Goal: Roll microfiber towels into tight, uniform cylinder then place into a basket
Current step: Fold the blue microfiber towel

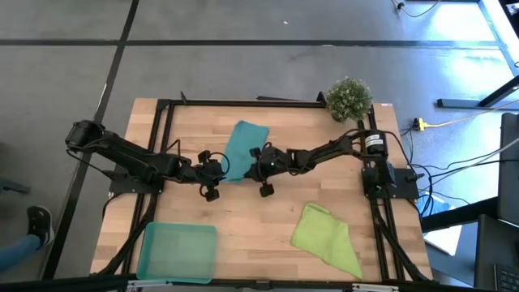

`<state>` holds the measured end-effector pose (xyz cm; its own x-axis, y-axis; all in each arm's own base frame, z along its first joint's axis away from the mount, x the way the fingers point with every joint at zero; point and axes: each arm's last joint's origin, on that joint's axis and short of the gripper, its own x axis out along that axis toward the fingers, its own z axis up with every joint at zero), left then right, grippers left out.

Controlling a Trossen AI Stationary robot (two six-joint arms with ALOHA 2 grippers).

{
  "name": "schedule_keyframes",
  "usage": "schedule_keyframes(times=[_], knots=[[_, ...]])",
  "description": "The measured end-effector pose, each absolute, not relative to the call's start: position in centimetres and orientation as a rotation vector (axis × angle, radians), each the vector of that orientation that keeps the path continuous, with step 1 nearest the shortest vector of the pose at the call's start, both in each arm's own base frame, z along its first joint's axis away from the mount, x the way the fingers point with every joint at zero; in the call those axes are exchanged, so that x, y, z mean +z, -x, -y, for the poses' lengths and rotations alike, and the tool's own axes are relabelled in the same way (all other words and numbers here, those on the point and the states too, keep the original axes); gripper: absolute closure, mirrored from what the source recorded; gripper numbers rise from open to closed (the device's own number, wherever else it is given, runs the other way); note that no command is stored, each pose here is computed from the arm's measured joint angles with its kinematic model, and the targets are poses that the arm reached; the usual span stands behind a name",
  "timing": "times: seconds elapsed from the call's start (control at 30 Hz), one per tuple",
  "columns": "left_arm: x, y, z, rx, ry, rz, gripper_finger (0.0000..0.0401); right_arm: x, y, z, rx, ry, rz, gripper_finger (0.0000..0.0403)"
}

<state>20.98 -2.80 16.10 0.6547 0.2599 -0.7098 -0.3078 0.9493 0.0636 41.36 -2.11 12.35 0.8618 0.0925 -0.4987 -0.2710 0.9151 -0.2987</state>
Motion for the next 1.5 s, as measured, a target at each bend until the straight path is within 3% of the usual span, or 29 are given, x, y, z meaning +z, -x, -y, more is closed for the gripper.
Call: schedule_keyframes(times=[0.6,0.9,1.5], knots=[[16.1,-21.0,2.8,0.322,0.064,-0.795,0.0323,14.5,-40.4,8.8,-0.263,0.159,-0.49,0.0401],[16.1,-21.0,2.8,0.322,0.064,-0.795,0.0323,15.6,-39.3,9.9,-0.567,0.242,-0.575,0.0402],[16.1,-21.0,2.8,0.325,0.072,-0.794,0.0323,14.3,-37.0,14.7,-0.775,-0.052,-0.642,0.0401]])
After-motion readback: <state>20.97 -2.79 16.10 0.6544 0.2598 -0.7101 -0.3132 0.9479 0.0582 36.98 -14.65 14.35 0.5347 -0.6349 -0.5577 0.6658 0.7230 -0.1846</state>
